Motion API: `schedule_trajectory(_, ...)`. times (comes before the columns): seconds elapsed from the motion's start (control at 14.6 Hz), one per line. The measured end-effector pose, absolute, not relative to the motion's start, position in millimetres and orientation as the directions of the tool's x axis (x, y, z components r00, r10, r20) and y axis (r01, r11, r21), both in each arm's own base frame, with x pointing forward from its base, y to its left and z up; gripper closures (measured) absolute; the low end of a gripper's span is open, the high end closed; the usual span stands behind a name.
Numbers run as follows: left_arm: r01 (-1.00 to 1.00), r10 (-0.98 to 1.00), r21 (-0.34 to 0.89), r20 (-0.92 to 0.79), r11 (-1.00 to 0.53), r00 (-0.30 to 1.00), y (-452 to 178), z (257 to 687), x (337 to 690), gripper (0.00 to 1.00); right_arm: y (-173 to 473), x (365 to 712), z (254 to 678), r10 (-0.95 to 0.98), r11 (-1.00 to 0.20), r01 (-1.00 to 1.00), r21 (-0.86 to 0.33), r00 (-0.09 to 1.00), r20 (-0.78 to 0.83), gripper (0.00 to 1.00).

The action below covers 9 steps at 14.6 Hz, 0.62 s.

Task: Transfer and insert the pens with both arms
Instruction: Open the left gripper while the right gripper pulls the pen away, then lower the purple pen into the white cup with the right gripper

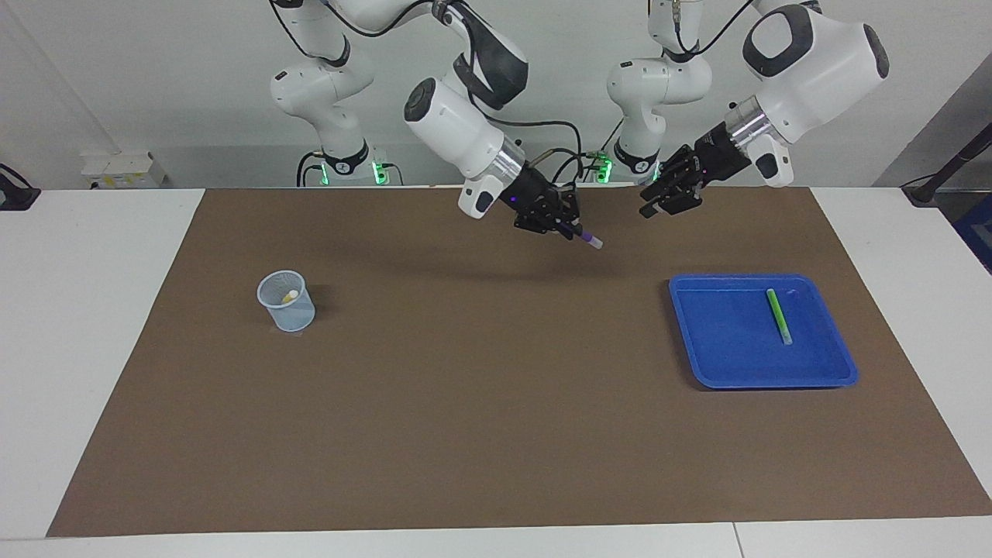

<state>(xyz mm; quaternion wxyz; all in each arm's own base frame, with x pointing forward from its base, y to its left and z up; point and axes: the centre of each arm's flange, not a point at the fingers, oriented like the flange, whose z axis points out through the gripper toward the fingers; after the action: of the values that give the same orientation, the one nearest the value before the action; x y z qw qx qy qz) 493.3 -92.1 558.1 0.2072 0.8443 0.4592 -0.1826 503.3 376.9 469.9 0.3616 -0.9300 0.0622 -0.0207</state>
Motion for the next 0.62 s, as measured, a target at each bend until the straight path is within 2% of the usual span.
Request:
schedule_trajectory(0.14, 0.701, 0.586, 0.224, -0.412, -0.677, 0.697, -66.0, 551.8, 488.6, 0.49, 345.7, 509.0, 462.0, -0.051, -0.782, -0.046, -0.621, 0.999, -0.010, 0.82)
schedule_trajectory(0.27, 0.536, 0.453, 0.233, -0.328, -0.811, 0.829, -41.4, 548.3, 485.8, 0.54, 318.3, 512.7, 457.3, 0.069, -0.840, 0.060, -0.540, 0.998, 0.005, 0.82)
schedule_trajectory(0.41, 0.374, 0.319, 0.209, -0.255, -0.903, 0.913, -22.8, 545.2, 485.3, 0.60, 288.8, 514.6, 451.3, 0.213, -0.882, 0.194, -0.429, 0.977, 0.003, 0.82)
schedule_trajectory(0.55, 0.233, 0.195, 0.178, -0.206, -0.956, 0.959, -7.3, 543.6, 485.2, 0.60, 258.6, 513.9, 450.5, 0.331, -0.893, 0.305, -0.333, 0.943, -0.026, 0.82)
schedule_trajectory(0.62, 0.174, 0.143, 0.159, -0.187, -0.972, 0.972, 2.3, 543.1, 485.3, 0.56, 241.7, 515.0, 454.5, 0.373, -0.890, 0.347, -0.296, 0.927, -0.033, 0.82)
